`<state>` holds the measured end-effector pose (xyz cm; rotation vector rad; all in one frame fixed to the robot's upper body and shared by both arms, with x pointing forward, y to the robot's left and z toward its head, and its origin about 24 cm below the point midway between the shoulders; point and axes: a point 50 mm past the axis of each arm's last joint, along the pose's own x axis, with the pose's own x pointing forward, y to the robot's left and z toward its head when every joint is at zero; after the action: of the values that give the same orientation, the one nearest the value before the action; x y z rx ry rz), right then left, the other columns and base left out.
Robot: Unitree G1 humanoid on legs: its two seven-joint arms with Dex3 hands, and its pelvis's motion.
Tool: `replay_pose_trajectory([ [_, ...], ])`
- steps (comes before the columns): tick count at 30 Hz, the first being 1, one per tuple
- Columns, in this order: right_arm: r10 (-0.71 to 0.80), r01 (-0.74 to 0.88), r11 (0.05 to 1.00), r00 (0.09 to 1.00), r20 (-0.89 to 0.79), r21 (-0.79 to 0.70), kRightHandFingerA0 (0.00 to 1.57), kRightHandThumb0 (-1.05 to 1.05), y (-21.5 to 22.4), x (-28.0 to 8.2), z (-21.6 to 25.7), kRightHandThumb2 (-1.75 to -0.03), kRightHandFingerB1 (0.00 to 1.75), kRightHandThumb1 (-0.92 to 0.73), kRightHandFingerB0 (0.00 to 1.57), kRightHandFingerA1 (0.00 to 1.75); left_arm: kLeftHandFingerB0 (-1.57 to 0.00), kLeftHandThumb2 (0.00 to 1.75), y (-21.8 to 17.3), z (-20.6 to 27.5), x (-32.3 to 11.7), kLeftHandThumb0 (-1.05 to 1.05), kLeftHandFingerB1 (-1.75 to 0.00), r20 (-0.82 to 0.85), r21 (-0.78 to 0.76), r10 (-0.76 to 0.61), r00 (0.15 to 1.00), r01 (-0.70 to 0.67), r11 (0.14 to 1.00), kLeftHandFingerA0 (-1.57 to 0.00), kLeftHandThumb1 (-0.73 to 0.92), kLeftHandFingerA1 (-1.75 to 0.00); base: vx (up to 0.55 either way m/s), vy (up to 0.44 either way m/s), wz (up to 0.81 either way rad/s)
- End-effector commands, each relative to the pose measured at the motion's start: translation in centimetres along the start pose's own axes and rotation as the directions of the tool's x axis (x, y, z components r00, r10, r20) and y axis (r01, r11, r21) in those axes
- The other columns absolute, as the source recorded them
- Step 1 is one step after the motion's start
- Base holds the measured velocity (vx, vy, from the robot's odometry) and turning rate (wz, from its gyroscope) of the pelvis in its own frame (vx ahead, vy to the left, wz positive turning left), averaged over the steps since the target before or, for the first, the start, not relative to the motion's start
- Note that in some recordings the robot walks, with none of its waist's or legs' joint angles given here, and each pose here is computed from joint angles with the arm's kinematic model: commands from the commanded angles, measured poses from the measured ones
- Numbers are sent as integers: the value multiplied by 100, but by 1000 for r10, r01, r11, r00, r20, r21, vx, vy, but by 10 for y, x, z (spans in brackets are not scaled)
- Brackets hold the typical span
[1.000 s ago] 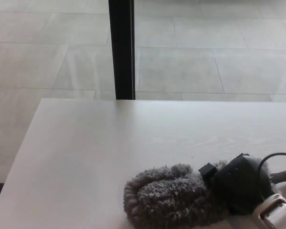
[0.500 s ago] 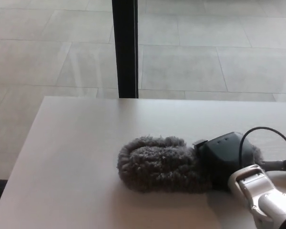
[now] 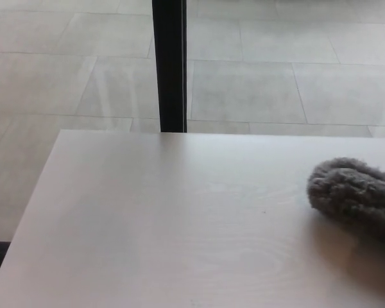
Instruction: The robot uses its right hand to pick up the duster kept in the middle of the desk and use it to wipe the desk by swiping its surface twice
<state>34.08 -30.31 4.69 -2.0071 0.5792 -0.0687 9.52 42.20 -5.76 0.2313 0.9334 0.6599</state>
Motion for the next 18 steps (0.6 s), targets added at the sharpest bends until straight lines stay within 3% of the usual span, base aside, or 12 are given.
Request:
replay_pose_trajectory([
  [1, 175, -176, 984, 980, -95, 2, 82, -46, 39, -9, -20, -62, 77, -57, 62, 154, -70, 175, 2, 0, -1, -85, -130, 25, 23, 1, 1000, -2, 1000, -86, 22, -138, 0, 0, 0],
  [4, 199, -201, 979, 974, -111, -7, 86, -43, 43, -10, -19, -57, 80, -57, 63, 153, -71, 175, 4, 0, -2, -81, -130, 34, 19, 2, 999, -3, 1000, -90, 20, -139, 0, 0, 0],
  [5, 204, -206, 979, 972, -113, 2, 84, -43, 43, -11, -18, -60, 89, -54, 63, 157, -80, 170, 4, 1, -2, -76, -130, 38, 37, -1, 999, -1, 999, -90, 42, -135, 0, 0, 0],
  [6, 214, -213, 977, 970, -114, 14, 82, -43, 43, -11, -16, -60, 88, -54, 61, 159, -72, 175, 4, 1, -2, -82, -128, 35, 32, 1, 999, -2, 999, -90, 20, -136, 0, 0, 0],
  [9, 221, -216, 975, 969, -115, 51, 82, -46, 45, -12, -13, -58, 88, -62, 62, 153, -71, 175, 4, 0, -2, -85, -127, 42, 31, -12, 999, 10, 999, -86, 22, -135, 0, 0, 0],
  [10, 239, -234, 971, 966, -104, 53, 78, -47, 46, -13, -11, -65, 84, -60, 60, 156, -82, 168, 4, 1, -2, -74, -128, 43, 31, -8, 999, 7, 1000, -91, 46, -134, 0, 0, 0],
  [11, 238, -230, 970, 967, -94, 84, 81, -43, 48, -13, -9, -59, 82, -60, 61, 157, -71, 175, 5, 0, -2, -86, -129, 44, 25, -12, 999, 11, 1000, -87, 24, -137, 0, 0, 0],
  [12, 228, -221, 971, 970, -88, 88, 83, -43, 48, -14, -8, -59, 77, -59, 63, 155, -84, 171, 5, 1, -2, -79, -133, 46, 22, -14, 999, 13, 1000, -95, 43, -139, 0, 0, 0],
  [13, 214, -207, 974, 974, -80, 89, 83, -43, 47, -14, -6, -59, 77, -59, 63, 155, -84, 171, 5, 2, -2, -79, -133, 48, 18, -16, 999, 16, 1000, -95, 43, -139, 0, 0, 0],
  [14, 211, -202, 970, 976, -55, 134, 81, -43, 46, -14, -1, -58, 80, -62, 57, 159, -73, 175, 4, 3, -2, -80, -131, 43, 6, -12, 999, 12, 1000, -92, 20, -139, 0, 0, 0],
  [17, 180, -172, 966, 983, -23, 192, 77, -42, 42, -14, 8, -63, 68, -68, 58, 146, -72, 175, 4, 2, -2, -82, -130, 41, 7, -15, 999, 15, 1000, -88, 19, -139, 0, 0, 0],
  [18, 158, -155, 962, 987, 8, 222, 74, -40, 37, -13, 13, -66, 83, -69, 56, 158, -81, 168, 4, 1, -2, -80, -129, 49, 26, -17, 999, 16, 1000, -89, 40, -135, 0, 0, 0],
])
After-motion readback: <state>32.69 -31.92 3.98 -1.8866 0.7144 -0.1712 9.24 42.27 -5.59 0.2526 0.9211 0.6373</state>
